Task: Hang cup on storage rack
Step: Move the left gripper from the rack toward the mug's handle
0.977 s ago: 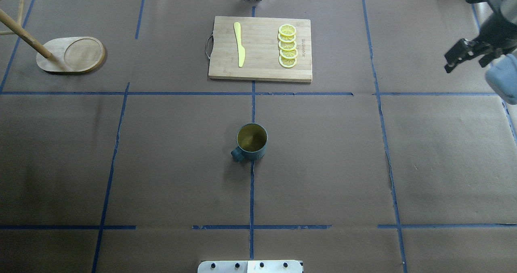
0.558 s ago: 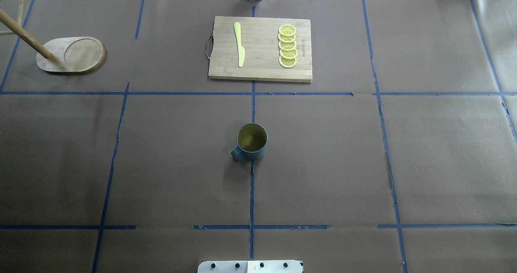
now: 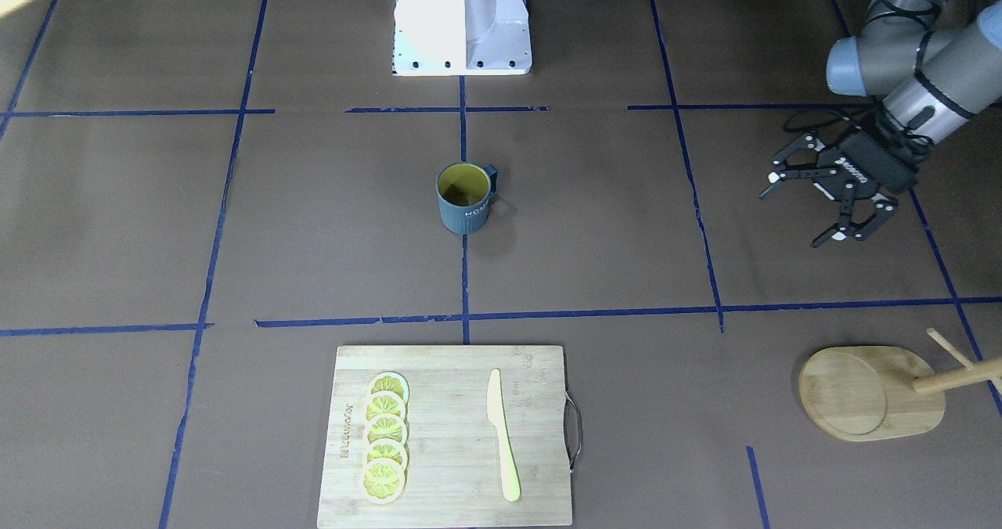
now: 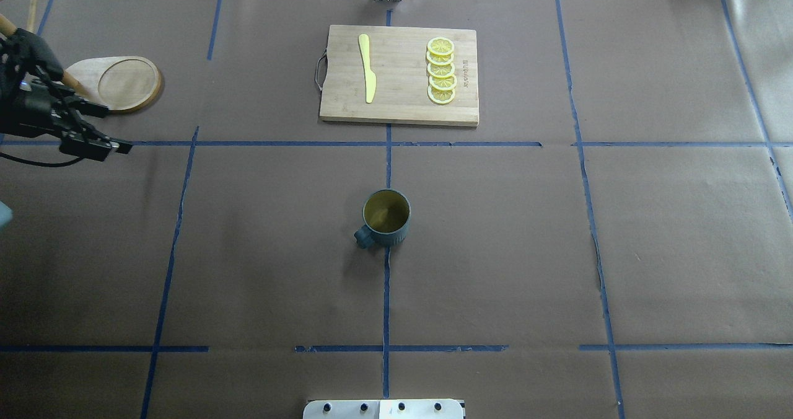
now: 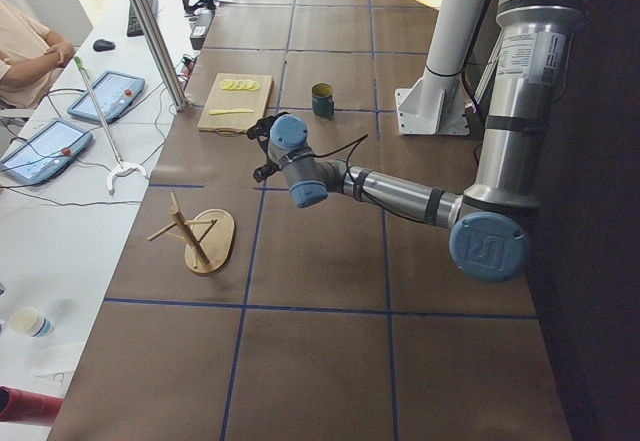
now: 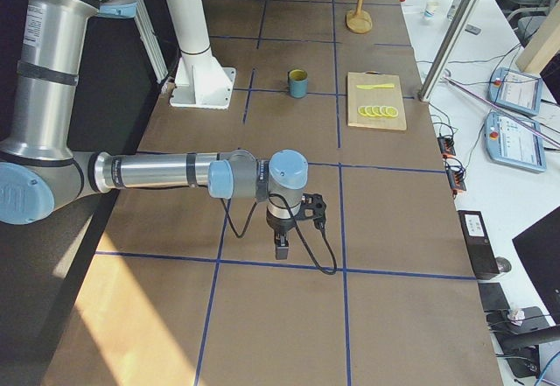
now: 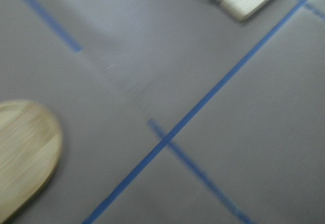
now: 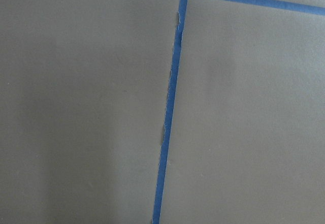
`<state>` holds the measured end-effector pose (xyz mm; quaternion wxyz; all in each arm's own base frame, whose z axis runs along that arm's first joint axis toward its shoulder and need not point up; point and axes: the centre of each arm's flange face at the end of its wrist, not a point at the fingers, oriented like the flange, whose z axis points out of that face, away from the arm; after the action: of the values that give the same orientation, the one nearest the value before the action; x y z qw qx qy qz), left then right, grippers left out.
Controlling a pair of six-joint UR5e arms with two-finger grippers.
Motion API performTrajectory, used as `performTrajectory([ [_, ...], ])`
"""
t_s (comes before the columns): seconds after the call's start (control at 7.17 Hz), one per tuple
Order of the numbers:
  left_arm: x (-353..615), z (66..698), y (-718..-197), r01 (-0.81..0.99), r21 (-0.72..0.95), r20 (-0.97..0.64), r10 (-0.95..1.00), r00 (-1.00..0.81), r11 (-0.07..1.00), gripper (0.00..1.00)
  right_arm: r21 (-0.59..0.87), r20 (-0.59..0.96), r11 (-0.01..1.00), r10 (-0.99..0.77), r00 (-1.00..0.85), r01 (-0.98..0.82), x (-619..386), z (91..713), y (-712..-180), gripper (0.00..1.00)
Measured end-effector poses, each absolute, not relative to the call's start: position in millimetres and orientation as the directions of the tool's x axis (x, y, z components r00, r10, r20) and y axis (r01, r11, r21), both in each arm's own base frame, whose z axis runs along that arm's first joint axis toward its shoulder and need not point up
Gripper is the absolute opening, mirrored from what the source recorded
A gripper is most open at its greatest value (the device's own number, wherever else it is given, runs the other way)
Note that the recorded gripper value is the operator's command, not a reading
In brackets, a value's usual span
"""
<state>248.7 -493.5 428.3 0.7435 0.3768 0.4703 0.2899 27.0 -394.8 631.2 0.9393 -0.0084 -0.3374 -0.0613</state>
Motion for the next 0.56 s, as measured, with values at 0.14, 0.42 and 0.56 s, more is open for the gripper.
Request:
performTrajectory([
  [0.14, 303, 408, -472, -0.025, 0.872, -0.441, 0.809, 0.39, 0.488, 1.0, 0.024, 0.636, 0.992, -0.108, 0.764, 0.12, 27, 632, -394, 1.0],
  [0.42, 400, 370, -419, 0.064, 0.917, -0.387, 0.838, 0.385, 0.394, 1.0, 0.023, 0.636, 0.993, -0.107, 0.764, 0.119, 28, 632, -393, 1.0],
  [0.56, 447, 348, -387, 0.1, 0.926, -0.375, 0.844, 0.384, 0.365, 1.0, 0.023, 0.636, 0.993, -0.107, 0.764, 0.119, 28, 632, -393, 1.0],
])
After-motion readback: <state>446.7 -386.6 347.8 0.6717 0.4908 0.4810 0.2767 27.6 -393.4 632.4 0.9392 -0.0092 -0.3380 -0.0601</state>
